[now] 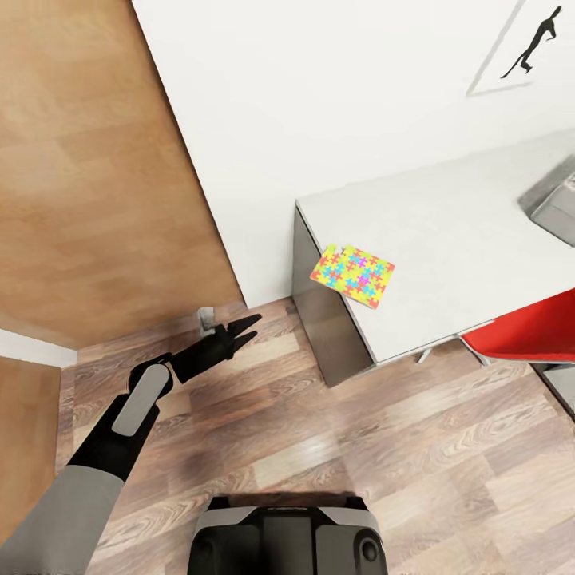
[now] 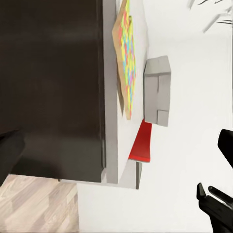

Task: Put all the toys in the child's room - the three board games (two on the bed and one on the table), the two jigsaw puzzles on the table, and the tennis ball on the table - inside the toy box on the table in the child's room.

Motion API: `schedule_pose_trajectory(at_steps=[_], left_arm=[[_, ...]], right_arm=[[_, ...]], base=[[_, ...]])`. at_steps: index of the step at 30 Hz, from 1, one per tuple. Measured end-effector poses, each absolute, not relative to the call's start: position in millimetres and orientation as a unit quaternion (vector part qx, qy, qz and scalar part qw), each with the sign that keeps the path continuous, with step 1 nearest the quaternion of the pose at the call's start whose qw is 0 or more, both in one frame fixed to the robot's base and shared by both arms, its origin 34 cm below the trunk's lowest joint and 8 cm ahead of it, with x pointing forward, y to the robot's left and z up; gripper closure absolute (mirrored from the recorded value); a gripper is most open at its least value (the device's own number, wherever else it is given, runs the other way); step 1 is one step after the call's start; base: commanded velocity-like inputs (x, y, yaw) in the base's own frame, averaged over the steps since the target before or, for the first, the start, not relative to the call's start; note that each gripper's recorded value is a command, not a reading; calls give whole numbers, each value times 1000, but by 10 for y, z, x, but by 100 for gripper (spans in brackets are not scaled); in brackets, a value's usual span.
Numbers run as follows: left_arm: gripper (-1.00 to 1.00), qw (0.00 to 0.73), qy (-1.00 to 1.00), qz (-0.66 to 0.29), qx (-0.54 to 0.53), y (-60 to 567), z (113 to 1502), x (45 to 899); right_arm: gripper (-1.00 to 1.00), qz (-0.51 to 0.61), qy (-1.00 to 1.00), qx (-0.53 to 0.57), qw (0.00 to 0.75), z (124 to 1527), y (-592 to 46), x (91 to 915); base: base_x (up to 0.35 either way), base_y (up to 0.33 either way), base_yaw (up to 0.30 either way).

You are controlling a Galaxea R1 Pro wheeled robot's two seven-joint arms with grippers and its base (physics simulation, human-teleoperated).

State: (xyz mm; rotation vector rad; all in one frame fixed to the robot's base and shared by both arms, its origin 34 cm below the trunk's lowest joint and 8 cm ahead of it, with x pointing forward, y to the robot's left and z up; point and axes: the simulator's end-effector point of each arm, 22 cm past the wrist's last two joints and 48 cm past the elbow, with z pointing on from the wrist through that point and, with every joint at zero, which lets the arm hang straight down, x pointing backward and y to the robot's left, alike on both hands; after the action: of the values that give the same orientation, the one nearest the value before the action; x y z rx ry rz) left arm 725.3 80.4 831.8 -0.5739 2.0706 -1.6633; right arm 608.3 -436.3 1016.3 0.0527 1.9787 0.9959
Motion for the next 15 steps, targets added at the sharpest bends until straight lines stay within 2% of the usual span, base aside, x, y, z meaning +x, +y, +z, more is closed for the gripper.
schedule_pose_trajectory(at_steps=[15], left_arm=[[-100, 215, 738, -610, -194, 759, 8422, 7306]], right_arm=[[-100, 409, 800, 18, 438, 10116, -4280, 6093]], base=[[0, 0, -249]])
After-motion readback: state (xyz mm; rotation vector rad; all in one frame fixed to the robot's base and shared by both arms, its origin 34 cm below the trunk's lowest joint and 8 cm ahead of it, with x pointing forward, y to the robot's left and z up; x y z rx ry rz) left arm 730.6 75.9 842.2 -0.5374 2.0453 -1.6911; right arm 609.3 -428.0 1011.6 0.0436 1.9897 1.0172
